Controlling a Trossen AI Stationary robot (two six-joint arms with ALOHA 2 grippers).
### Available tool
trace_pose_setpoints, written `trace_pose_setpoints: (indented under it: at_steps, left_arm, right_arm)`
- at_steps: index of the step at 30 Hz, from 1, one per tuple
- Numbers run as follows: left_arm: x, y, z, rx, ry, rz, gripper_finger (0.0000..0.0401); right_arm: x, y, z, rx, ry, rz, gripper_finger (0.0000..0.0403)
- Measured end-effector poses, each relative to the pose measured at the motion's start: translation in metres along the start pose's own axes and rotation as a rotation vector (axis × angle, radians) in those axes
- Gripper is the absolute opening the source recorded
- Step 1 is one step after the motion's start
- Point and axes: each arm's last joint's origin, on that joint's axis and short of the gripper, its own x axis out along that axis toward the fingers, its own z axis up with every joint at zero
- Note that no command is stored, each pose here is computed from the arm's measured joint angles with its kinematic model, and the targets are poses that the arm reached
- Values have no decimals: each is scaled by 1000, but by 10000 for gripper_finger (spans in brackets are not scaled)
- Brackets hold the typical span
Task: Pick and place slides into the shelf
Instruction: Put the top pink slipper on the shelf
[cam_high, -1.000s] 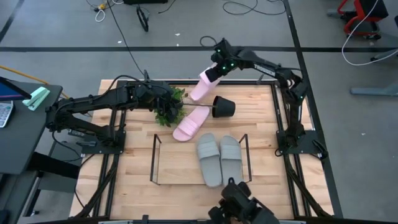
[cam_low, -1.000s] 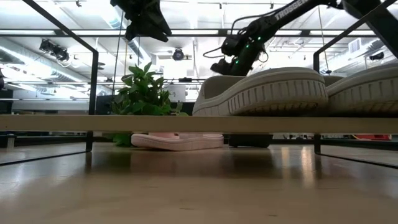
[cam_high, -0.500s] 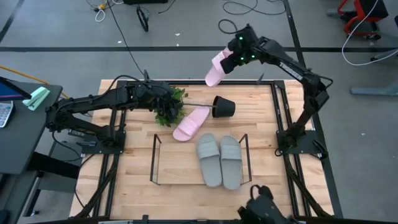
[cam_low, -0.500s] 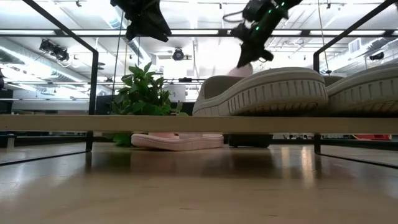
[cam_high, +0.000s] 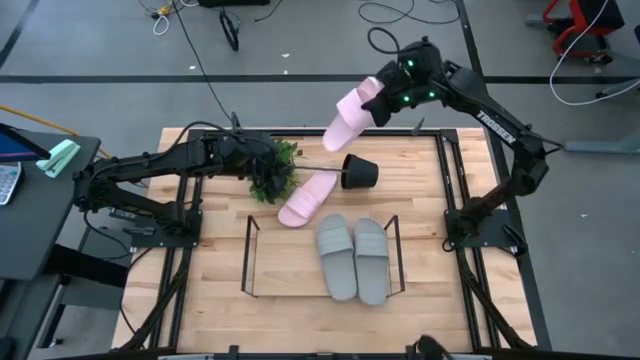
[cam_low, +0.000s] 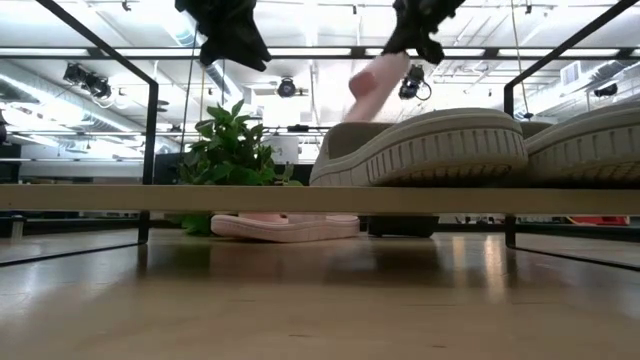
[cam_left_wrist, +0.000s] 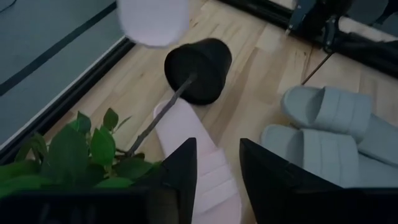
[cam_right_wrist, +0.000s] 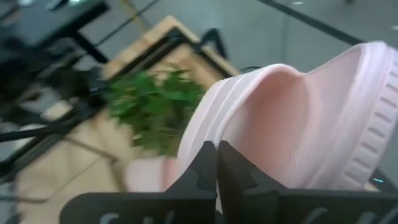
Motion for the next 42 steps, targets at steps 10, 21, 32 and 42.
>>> trace_pose_setpoints:
  at_steps: [10,21,32,42]
  left_arm:
    - [0,1,-3,5,35,10,131]
    - [-1,1,-11,-12,116,4,144]
    - [-3,-14,-18,-27,150,-35,144]
    - [-22,-28,-15,-93,18,-16,146]
  right_arm:
    - [-5,52,-15,-51,39,150,0]
    - [0,90,-28,-90,51,159,0]
    - [-12,118,-31,-101,-76,139,0]
    - [-53,121,-31,-79,-226,68,0]
